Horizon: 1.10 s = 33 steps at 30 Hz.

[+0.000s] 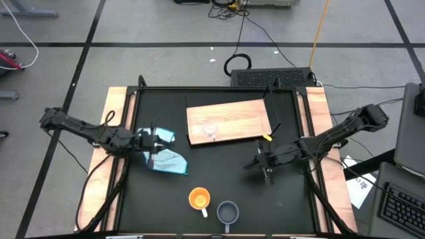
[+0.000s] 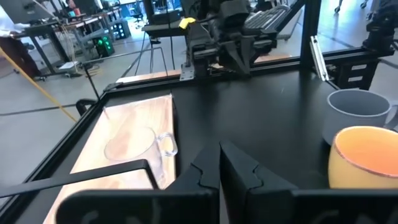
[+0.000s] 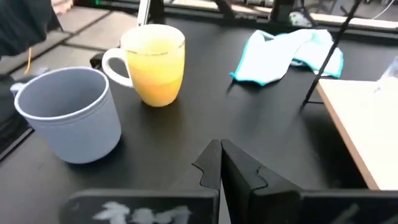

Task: Stack small to large cups/mugs on shelf
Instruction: Put the gray mug on the shelf

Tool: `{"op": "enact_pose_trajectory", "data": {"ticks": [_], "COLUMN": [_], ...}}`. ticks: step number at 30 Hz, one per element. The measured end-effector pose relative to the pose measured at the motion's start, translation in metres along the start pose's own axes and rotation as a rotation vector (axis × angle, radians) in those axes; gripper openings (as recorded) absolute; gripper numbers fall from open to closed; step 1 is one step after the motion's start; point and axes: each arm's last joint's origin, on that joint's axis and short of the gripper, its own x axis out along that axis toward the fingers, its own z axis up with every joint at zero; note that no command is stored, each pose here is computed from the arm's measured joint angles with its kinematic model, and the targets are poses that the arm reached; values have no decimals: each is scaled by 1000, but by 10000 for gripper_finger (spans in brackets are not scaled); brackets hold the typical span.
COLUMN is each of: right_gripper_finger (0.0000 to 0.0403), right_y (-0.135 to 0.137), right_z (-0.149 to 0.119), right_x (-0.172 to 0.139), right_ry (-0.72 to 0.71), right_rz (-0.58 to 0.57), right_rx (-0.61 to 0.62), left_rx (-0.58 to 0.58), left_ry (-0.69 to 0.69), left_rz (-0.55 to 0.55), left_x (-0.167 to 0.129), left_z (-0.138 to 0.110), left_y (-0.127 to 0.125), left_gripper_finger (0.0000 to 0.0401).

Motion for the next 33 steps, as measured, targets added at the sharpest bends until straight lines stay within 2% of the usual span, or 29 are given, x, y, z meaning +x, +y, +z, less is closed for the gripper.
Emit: {"op": "enact_pose_trajectory", "data": {"ticks": [9,17,20,24,29,33], "right_gripper_finger": [0,0,0,0,0,0], "right_y": [-2,-3,-3,-3,-3,-4], "right_z": [-15,-21,-21,-22,-21,-23], "right_x": [-11,-13,-13,-13,-13,-17], "right_ry": [-51,-39,-39,-38,-40,-63], "right_rz": [3,-27,-26,-25,-26,-25], "right_rx": [5,10,-1,-11,-34,-51], "left_rx": [-3,-54,-72,-152,-185,-163], "left_ry": [-21,-24,-38,-66,-23,50], "left_rz": [4,-8,-77,-160,-184,-269], "left_x": [0,15,24,36,54,71], "left_z": [3,1,1,2,11,24], "left_y": [-11,-19,-25,-33,-40,-50], "left_gripper_finger": [2,3,2,2,4,2]}}
